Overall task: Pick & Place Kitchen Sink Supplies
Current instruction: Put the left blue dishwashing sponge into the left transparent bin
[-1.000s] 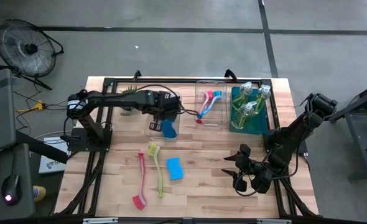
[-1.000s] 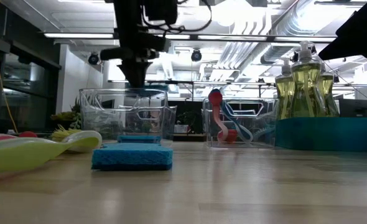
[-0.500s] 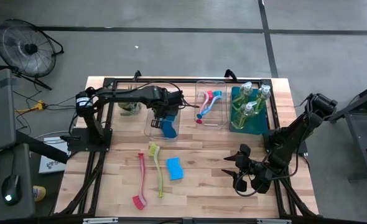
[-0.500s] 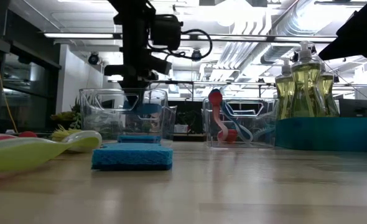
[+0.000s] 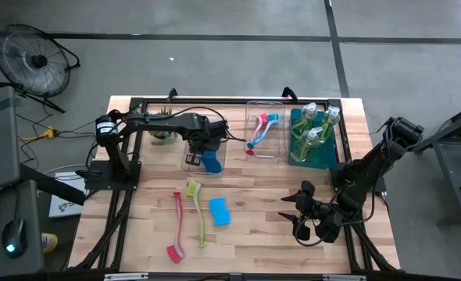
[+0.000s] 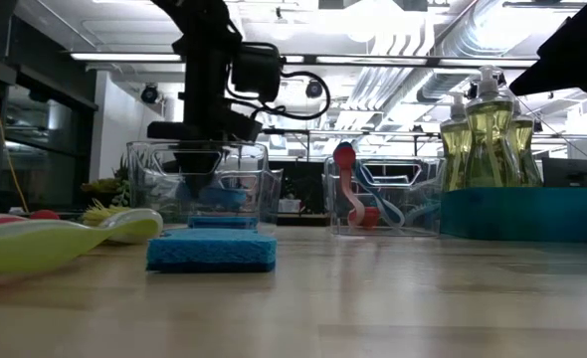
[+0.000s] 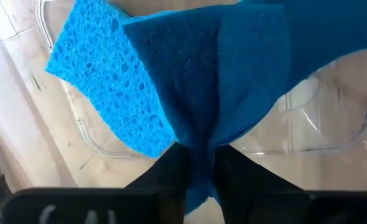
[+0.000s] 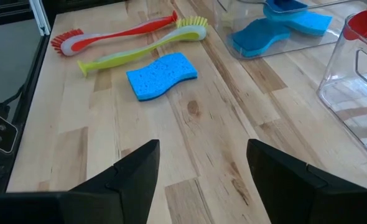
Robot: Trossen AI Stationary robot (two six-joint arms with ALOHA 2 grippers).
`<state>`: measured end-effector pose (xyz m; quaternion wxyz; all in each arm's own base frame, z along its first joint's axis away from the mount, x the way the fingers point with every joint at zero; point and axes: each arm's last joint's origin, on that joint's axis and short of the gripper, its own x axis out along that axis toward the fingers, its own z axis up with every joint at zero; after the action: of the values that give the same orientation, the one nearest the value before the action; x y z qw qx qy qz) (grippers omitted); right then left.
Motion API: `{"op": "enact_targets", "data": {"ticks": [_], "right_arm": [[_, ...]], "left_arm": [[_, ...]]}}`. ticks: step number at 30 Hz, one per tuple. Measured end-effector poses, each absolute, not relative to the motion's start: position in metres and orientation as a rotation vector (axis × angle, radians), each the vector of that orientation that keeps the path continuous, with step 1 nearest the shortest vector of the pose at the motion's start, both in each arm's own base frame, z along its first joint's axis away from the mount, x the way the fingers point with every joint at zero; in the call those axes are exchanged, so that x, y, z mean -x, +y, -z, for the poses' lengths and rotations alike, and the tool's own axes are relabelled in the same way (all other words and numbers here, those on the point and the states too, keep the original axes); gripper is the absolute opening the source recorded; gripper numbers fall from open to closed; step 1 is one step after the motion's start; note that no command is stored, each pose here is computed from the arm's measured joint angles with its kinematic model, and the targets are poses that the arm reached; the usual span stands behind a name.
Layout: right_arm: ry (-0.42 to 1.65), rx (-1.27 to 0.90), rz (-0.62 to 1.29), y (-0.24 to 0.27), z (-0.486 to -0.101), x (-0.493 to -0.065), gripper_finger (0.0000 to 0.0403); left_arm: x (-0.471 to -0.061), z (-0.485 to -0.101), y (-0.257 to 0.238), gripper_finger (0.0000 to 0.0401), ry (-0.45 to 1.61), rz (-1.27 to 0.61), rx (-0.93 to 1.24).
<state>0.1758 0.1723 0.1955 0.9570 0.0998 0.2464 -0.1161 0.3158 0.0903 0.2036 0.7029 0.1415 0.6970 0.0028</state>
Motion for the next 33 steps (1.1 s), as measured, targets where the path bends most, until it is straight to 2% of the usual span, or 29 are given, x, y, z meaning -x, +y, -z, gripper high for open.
{"op": "enact_targets", "data": {"ticks": [14, 26, 33], "right_arm": [[0.5, -0.214, 0.235, 0.172, -0.196, -0.176, 0.0236], [0.515, -0.236, 0.219, 0.173, -0.195, -0.176, 0.0236], [0.514, -0.277, 0.228, 0.173, -0.195, -0.176, 0.0236]], "left_arm": [[-0.317, -0.203, 0.089, 0.0154, 1.527, 0.043, -0.284], [-0.315, -0.206, 0.085, 0.0288, 1.504, 0.159, -0.255], [-0.32, -0.221, 0.087, 0.0312, 1.487, 0.159, -0.293]]}}
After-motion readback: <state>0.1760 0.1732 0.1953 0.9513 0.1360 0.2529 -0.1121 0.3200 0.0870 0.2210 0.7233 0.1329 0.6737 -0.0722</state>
